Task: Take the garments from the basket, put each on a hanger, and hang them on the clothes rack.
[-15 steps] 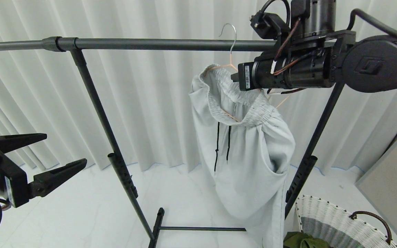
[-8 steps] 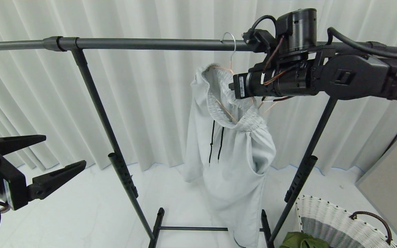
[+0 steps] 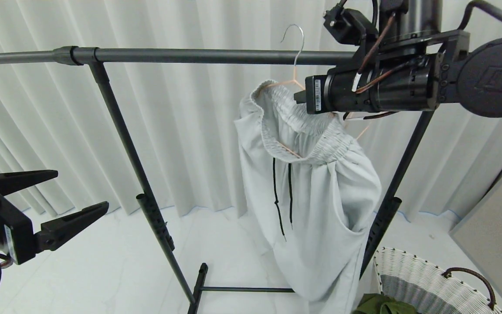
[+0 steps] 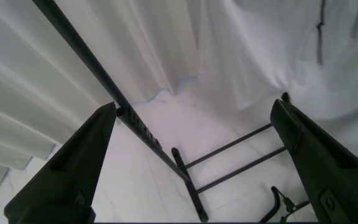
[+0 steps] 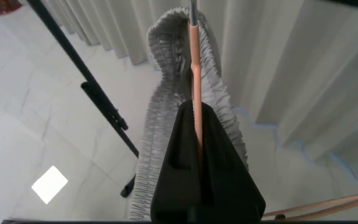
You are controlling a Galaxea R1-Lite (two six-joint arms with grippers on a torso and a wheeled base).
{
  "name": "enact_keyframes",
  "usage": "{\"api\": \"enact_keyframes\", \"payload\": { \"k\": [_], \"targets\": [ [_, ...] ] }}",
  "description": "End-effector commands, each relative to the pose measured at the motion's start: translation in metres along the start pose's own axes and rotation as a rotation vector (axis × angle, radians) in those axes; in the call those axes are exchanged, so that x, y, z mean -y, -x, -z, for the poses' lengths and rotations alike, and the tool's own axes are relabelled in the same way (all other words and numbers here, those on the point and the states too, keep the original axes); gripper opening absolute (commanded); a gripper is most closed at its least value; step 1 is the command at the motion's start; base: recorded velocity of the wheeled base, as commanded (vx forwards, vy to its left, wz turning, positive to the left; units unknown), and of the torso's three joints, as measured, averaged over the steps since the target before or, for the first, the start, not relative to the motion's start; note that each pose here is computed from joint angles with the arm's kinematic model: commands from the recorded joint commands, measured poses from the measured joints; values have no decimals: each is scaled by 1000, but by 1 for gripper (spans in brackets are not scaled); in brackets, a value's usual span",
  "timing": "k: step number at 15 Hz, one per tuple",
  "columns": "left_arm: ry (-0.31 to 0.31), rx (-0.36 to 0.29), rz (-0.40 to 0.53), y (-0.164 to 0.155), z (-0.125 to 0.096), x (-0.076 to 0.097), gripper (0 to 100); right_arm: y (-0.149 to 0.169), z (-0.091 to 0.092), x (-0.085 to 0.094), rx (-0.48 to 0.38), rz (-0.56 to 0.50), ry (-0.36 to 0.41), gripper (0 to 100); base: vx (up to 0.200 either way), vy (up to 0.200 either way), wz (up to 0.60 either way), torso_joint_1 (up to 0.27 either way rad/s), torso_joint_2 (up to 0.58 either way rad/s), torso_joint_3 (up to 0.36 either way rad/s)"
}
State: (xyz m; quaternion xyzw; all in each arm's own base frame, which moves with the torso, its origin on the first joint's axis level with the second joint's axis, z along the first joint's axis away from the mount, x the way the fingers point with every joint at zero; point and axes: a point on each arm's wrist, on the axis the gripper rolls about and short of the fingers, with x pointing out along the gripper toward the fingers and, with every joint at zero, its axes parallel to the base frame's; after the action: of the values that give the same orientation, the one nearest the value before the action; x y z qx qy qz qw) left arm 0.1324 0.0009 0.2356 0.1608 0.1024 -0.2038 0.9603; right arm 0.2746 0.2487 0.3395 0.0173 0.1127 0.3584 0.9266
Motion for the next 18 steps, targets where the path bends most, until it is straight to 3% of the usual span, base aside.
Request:
{"api": "enact_keyframes", "payload": {
  "k": [1, 9, 15, 18],
  "targets": [
    [2, -3, 1, -1, 0, 0, 100, 20, -13, -4, 60, -15, 4, 0, 0, 0, 0, 0, 0, 0],
    [-1, 5, -5, 1, -1, 0, 100, 36, -23, -10, 101, -31, 28, 0, 0, 0, 0, 0, 0, 0],
    [-9, 6, -4, 1, -1, 0, 100, 37, -23, -10, 103, -32, 33, 0, 200, 0, 0, 0, 2, 5],
    [-11, 8, -3, 2, 0, 1, 100, 37, -22, -11, 94, -33, 33, 0, 0, 0, 0, 0, 0, 0]
  ]
}}
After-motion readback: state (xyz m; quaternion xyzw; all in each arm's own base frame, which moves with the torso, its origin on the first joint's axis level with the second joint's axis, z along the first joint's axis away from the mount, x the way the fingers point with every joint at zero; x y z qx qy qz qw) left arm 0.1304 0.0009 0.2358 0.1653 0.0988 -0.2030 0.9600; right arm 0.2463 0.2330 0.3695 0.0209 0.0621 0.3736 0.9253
